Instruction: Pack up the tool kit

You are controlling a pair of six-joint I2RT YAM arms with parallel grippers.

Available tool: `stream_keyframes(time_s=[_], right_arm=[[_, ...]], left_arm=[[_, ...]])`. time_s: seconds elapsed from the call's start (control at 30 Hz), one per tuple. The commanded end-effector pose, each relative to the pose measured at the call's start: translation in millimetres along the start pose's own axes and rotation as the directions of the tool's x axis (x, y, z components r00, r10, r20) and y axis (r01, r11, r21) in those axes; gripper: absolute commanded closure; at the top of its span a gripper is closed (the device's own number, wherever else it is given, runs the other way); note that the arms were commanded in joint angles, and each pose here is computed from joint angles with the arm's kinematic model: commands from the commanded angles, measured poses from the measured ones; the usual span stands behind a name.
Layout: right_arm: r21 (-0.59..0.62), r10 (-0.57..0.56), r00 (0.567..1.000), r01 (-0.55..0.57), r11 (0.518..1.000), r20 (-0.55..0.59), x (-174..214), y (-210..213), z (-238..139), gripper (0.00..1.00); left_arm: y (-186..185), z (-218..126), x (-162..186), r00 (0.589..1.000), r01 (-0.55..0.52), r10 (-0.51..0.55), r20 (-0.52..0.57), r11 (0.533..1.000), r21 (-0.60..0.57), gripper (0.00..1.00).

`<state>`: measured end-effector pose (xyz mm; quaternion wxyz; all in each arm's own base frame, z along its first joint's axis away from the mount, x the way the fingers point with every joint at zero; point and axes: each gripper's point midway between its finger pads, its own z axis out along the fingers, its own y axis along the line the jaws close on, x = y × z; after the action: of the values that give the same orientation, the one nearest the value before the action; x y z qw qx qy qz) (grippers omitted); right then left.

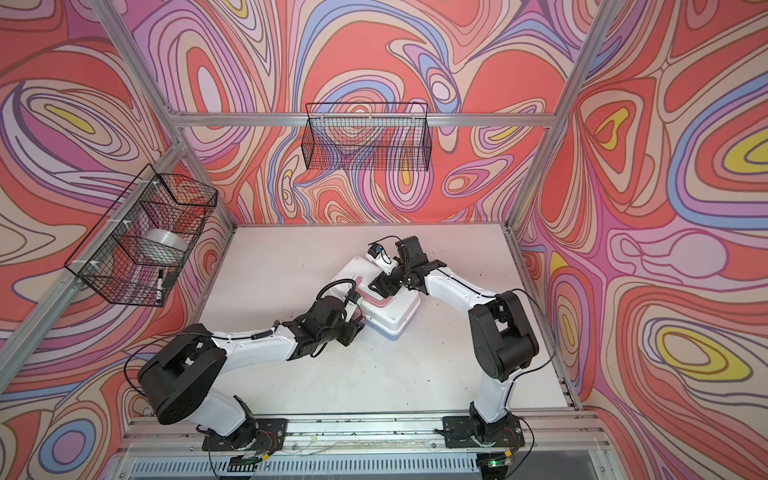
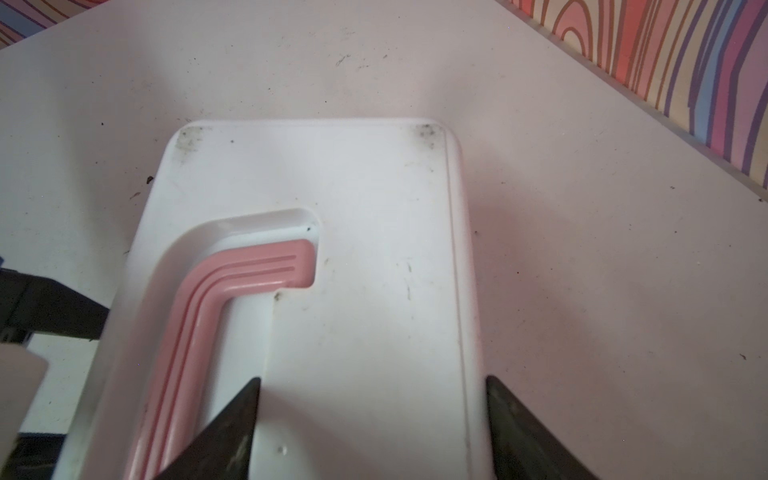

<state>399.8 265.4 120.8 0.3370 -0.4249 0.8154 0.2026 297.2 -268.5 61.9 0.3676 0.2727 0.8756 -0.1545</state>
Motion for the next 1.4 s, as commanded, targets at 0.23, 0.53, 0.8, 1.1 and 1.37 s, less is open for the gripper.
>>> stream_keyframes(time_s=[0.23,0.53,0.8,1.1,1.37], right_arm=[[-0.087,0.082,0.883,-0.137,0.987,-0.462,149,44,29,0.28],[-0.088,0.085,0.88,-0.141,0.986,-0.467,151,45,28,0.3],[-0.093,0.09,0.88,-0.15,0.984,-0.467,151,47,28,0.3],[-0.09,0.099,0.876,-0.159,0.983,-0.472,153,50,25,0.31],[-0.102,0.096,0.873,-0.164,0.981,-0.477,155,55,27,0.32]], left_arm=[[0,-16,-85,0.975,0.006,-0.011,0.22,1.0,0.023,0.63],[-1,-8,-88,0.978,0.001,-0.007,0.208,1.0,0.029,0.63],[2,-1,-89,0.975,0.003,-0.009,0.221,1.0,0.024,0.64],[5,3,-92,0.972,0.004,-0.009,0.233,1.0,0.023,0.65],[9,7,-92,0.966,-0.002,-0.002,0.26,1.0,0.018,0.65]])
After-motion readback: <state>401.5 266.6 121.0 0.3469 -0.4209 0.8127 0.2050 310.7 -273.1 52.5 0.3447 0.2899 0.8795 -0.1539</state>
